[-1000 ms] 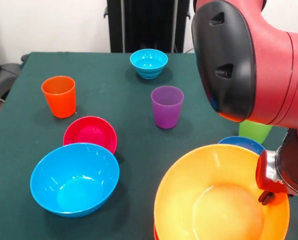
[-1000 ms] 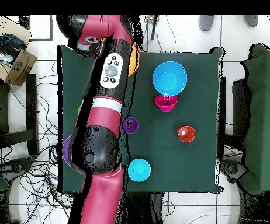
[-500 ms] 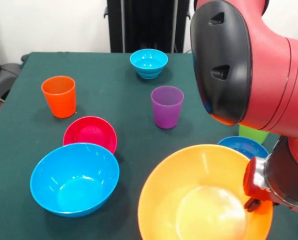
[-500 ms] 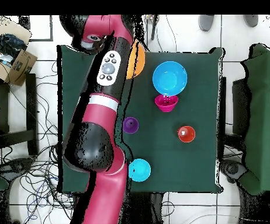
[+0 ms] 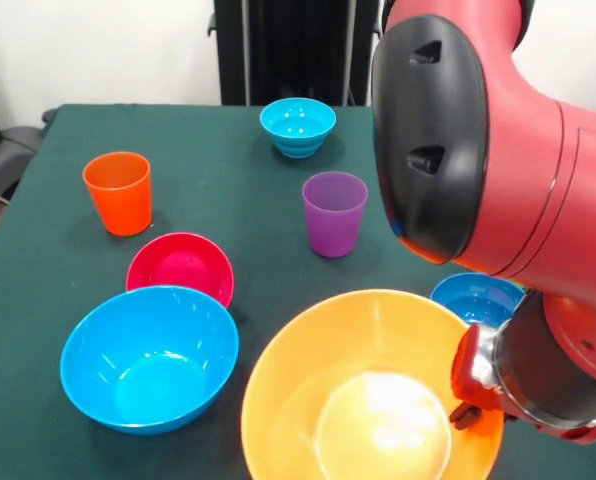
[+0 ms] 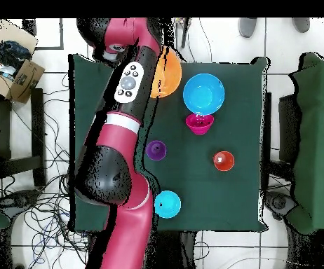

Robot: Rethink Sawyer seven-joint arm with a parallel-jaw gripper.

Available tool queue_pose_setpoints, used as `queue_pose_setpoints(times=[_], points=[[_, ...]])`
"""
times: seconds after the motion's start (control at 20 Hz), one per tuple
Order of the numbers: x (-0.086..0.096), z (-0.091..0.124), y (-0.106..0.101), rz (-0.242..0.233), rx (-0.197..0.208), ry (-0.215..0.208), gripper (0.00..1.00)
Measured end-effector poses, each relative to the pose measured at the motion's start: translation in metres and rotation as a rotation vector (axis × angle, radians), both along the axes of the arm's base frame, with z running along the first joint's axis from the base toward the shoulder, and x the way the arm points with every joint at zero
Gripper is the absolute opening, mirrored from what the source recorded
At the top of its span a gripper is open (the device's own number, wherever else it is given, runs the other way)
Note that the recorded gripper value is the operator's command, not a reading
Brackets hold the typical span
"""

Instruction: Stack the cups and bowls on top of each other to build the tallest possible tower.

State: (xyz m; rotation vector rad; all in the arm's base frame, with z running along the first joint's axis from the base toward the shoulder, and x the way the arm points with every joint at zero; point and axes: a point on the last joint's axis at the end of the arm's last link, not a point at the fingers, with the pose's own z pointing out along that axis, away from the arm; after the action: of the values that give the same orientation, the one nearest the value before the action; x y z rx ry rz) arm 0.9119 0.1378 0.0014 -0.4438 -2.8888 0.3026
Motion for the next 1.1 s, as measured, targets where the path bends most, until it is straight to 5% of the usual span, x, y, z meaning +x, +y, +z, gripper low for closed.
queue_pose_setpoints(times=[0.3, 0.65, 1.1], points=[[-0.006, -0.017, -0.008, -0.012, -0.01, 0.017, 0.0], [-0.001, -0.018, -0.019, -0.029, -0.009, -0.013, 0.0], [0.001, -0.016, -0.032, -0.057, 0.028, -0.033, 0.0]])
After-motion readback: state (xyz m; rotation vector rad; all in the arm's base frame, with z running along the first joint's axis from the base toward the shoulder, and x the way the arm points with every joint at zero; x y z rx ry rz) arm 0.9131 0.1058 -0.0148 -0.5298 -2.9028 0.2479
